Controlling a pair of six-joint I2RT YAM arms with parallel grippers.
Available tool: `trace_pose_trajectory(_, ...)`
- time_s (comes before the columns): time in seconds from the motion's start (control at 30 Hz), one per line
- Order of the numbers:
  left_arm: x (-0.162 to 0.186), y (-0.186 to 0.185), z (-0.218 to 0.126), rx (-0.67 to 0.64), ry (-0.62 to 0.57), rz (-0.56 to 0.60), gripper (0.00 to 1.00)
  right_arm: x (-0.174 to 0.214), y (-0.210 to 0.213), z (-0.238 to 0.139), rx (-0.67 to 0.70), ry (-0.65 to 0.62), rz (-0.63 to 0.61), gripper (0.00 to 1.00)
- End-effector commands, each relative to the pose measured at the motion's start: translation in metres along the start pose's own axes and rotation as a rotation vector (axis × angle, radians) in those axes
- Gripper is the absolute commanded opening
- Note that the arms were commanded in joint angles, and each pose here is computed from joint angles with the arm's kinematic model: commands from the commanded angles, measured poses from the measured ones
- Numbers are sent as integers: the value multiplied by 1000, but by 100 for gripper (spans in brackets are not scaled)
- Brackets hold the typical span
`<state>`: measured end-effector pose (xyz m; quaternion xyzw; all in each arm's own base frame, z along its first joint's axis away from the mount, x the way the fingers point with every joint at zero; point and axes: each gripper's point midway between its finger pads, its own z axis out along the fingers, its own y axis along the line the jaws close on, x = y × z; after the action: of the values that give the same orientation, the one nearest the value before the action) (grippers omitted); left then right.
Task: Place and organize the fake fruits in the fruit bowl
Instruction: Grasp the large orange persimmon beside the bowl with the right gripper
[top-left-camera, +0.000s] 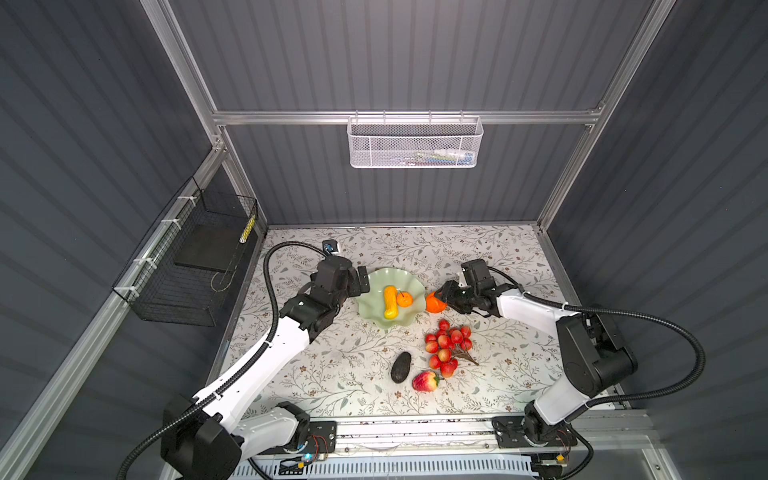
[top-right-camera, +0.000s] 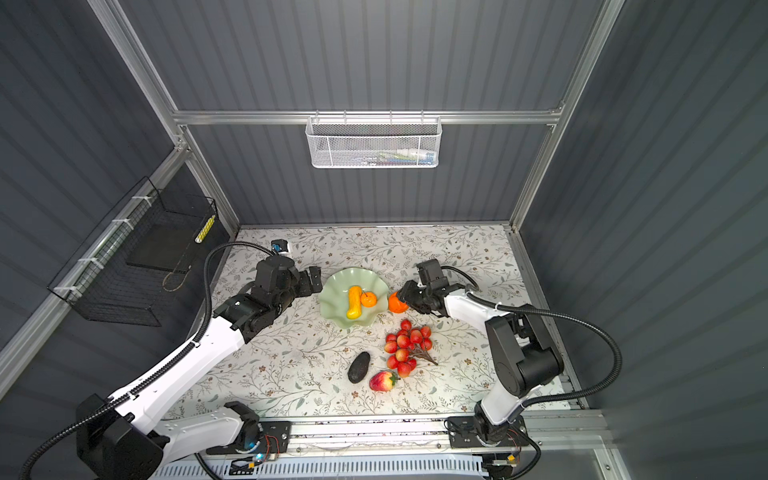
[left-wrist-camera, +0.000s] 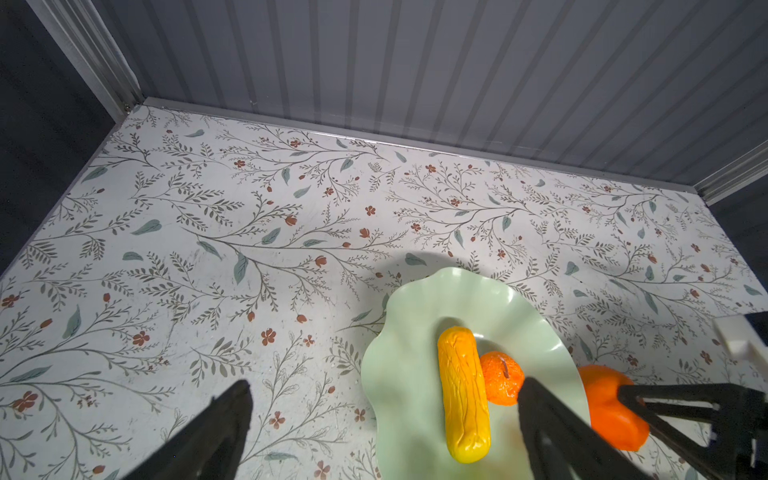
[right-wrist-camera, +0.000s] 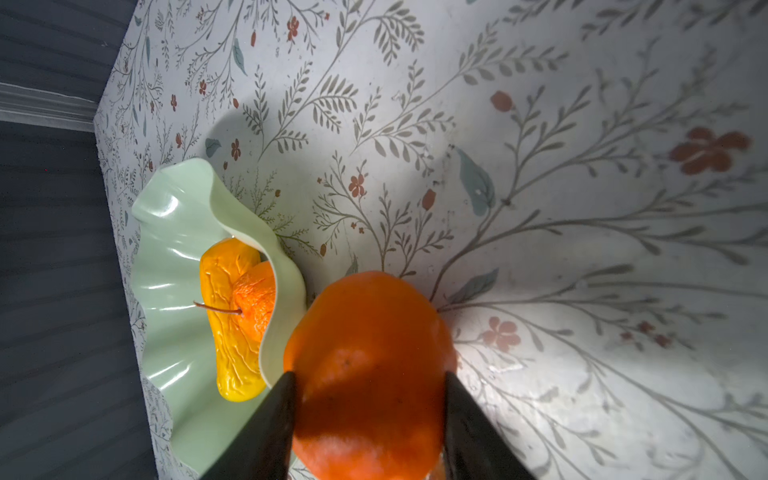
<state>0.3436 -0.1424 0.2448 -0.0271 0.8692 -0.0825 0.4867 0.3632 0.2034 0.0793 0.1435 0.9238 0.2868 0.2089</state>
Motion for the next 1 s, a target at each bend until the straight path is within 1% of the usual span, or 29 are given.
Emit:
trace_pose_trajectory(0.0, 7, 4, 5, -18, 19, -10, 100, 3, -1, -6, 49, 3, -75, 58)
trace_pose_trajectory(0.03, 7, 4, 6, -16, 21, -10, 100, 3, 0, -6, 54, 3, -83, 61)
trace_pose_trajectory(0.23, 9, 4, 5, -17, 23, -15, 100, 2, 1, 1, 87, 19, -107, 67)
trace_pose_trajectory(0.33, 10, 6, 4, -21, 24, -15, 100, 3, 0, 6, 94, 30, -111, 76)
trace_pose_trajectory(0.4, 10, 6, 3, -22, 23, -17, 100, 2, 2, 9, 92, 31, -112, 80)
trace_pose_trajectory(0.53, 9, 9, 2, -28, 18, -17, 100, 2, 2, 16, 121, 37, -116, 80)
trace_pose_trajectory(0.6, 9, 9, 1, -30, 17, -17, 100, 2, 0, 20, 126, 41, -111, 78)
trace_pose_trajectory(0.67, 8, 10, 1, -33, 14, -16, 100, 2, -1, 24, 130, 42, -107, 73)
trace_pose_trajectory(0.7, 9, 10, 0, -35, 13, -15, 100, 2, -2, 25, 130, 43, -105, 69)
trace_pose_trajectory(0.8, 9, 13, -1, -42, 11, -14, 100, 1, -3, 25, 136, 38, -104, 54)
trace_pose_trajectory(0.83, 10, 14, -2, -44, 12, -14, 100, 0, -4, 22, 143, 26, -111, 50)
trace_pose_trajectory(0.9, 11, 16, -4, -51, 11, -18, 100, -5, -3, 12, 161, -4, -133, 44)
trace_pose_trajectory(0.97, 14, 19, -6, -55, 9, -22, 100, -14, 0, -4, 173, -48, -158, 42)
